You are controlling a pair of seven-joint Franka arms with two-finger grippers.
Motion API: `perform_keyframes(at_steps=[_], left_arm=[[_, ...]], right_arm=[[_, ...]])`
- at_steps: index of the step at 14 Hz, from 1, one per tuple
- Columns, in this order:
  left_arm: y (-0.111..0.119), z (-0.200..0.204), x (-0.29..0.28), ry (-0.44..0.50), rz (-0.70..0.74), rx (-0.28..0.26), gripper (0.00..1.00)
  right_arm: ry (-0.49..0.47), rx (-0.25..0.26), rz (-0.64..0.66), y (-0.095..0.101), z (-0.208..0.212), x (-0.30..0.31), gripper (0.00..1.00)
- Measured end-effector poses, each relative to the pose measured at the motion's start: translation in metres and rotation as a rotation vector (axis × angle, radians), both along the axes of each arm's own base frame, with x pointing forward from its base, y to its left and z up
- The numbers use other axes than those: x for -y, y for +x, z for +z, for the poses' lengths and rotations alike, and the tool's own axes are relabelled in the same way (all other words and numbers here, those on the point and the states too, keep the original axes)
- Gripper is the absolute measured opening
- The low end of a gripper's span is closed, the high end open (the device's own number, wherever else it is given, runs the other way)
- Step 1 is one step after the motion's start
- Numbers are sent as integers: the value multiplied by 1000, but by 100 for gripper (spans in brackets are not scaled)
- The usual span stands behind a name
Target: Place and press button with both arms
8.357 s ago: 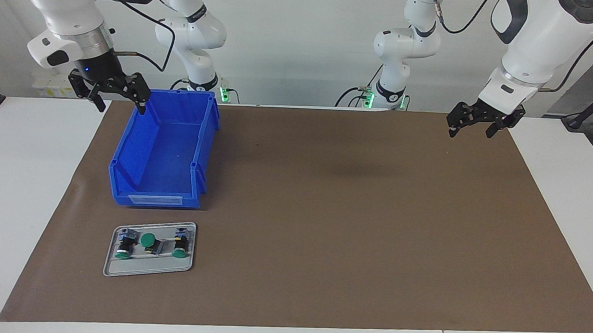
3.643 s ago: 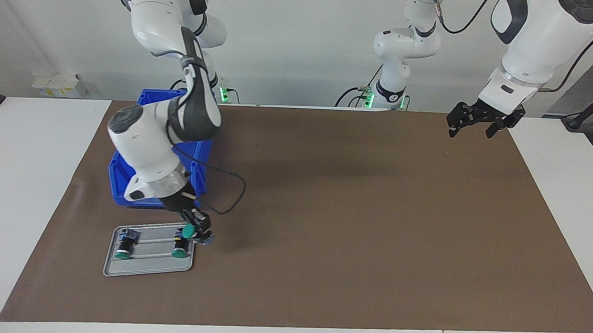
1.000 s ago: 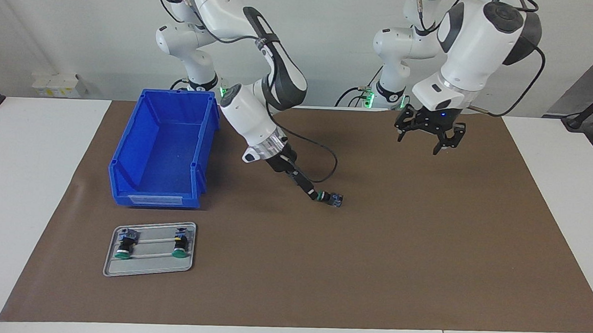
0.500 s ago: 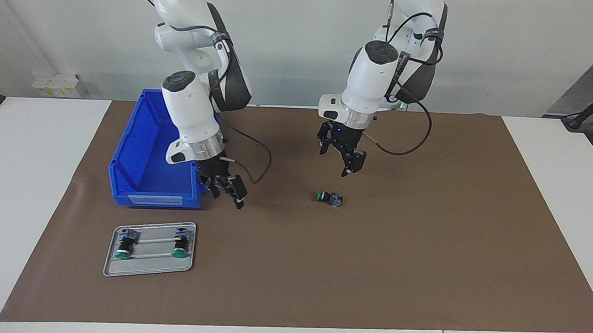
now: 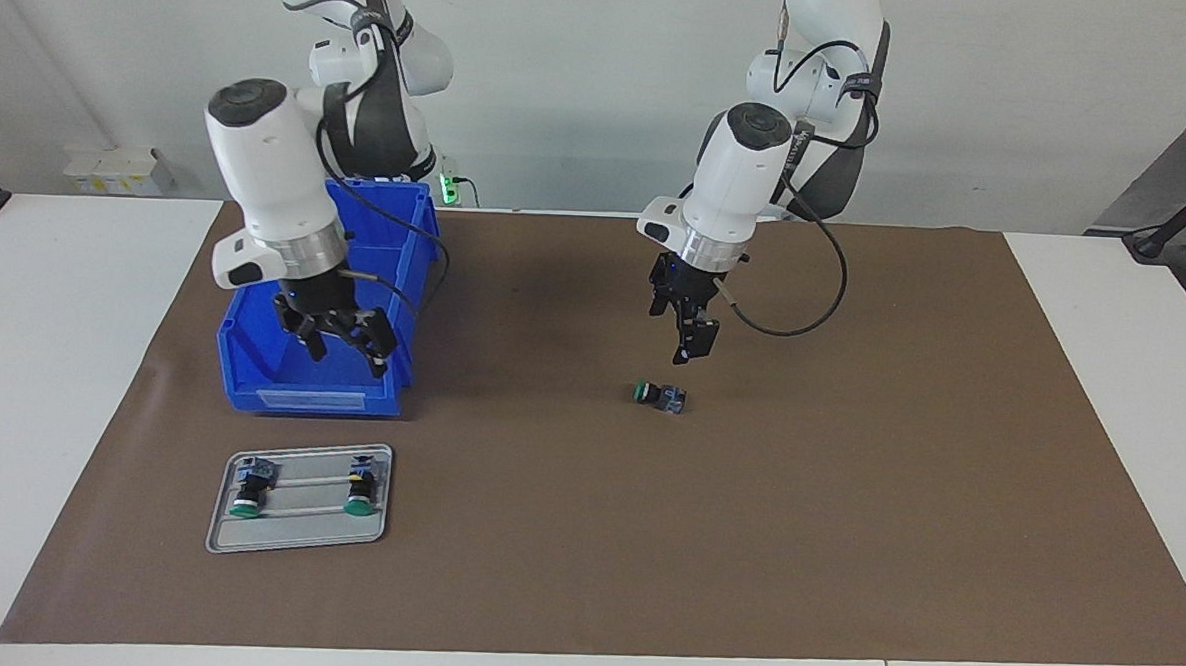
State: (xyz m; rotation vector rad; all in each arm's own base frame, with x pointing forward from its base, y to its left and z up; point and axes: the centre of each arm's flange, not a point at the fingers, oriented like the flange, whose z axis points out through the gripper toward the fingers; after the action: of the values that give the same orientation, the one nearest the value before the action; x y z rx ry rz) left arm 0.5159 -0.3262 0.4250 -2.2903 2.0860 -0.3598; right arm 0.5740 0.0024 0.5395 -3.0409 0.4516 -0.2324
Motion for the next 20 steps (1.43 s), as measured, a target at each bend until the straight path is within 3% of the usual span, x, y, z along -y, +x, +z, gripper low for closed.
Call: perform_keyframes(at_steps=[2,6,8,12,20], left_arm=[[3,-33,11,51,-62,28,100],[-2,-90,33,105,-145,13,100],[-3,-94,35,109,-153,13,100],[1,-98,29,135,-165,23,99],[-5,-126,29,135,-179,15,96]], right_arm=[[-1,-33,12,-22,36,17,100],[-40,-54,33,-48,107,35,100],[-81,-66,46,-44,122,39,100],[-83,-109,54,-27,100,37,100],[-83,-122,65,-27,96,30,100]])
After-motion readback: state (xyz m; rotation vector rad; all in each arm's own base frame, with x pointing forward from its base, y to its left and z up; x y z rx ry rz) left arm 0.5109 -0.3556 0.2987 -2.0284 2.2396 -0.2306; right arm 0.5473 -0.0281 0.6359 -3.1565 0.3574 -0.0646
